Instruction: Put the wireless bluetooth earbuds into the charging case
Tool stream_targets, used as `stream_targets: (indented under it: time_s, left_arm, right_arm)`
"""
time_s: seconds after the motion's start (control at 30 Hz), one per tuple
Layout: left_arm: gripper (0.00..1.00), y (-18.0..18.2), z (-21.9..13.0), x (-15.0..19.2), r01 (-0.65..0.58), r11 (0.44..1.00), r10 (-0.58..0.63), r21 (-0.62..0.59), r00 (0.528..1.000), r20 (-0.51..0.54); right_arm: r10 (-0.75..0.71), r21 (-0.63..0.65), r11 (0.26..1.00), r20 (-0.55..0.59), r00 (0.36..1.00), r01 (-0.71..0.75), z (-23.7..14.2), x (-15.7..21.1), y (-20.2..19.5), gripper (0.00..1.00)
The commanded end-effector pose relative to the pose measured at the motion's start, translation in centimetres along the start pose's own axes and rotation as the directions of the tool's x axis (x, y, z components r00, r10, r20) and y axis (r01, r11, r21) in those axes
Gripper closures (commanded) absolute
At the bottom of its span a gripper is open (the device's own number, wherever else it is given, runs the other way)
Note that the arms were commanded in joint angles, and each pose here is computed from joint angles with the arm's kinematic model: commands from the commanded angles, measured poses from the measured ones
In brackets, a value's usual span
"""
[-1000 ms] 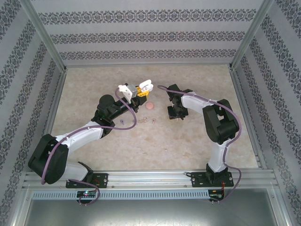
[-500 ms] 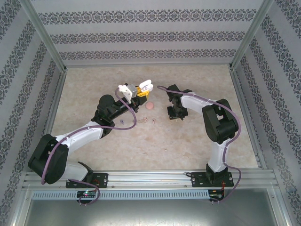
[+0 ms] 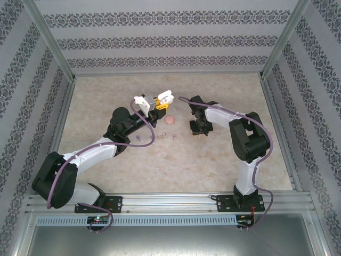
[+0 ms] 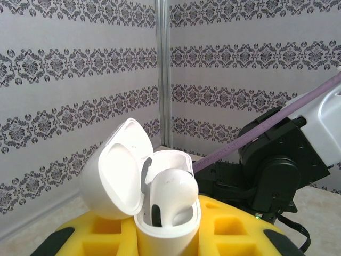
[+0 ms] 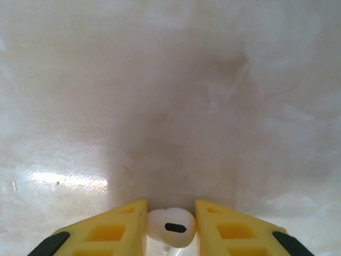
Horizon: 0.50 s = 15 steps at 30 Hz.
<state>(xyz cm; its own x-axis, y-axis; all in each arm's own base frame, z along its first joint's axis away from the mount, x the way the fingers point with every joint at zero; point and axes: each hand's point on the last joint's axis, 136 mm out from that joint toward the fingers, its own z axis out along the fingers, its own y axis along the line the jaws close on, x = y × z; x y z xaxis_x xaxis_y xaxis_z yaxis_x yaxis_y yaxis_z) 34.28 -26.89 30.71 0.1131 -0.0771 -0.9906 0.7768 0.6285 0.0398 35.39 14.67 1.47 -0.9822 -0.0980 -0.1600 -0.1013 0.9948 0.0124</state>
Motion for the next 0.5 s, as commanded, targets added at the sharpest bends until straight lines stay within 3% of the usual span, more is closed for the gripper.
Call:
stream_targets:
  time_s: [0.0,0.23,0.47]
  left_arm:
    - [1.00,0.3,0.2,-1.8,-0.029,1.000,0.029,0.006,0.998,0.050]
    - [1.00,0.3,0.2,-2.1,-0.035,0.999,0.034,0.004,0.998,0.053]
    - [1.00,0.2,0.2,-2.1,-0.042,0.999,0.041,0.011,0.998,0.053]
  right_arm:
    - [-0.010,0.014,1.000,0.048,0.999,0.009,-1.0,-0.4,-0.8,0.73]
    - [0.017,-0.041,0.999,0.184,0.983,-0.010,-4.9,-1.8,-0.1,0.74]
    - [0.039,-0.154,0.988,0.413,0.910,0.027,-13.3,-4.1,1.9,0.74]
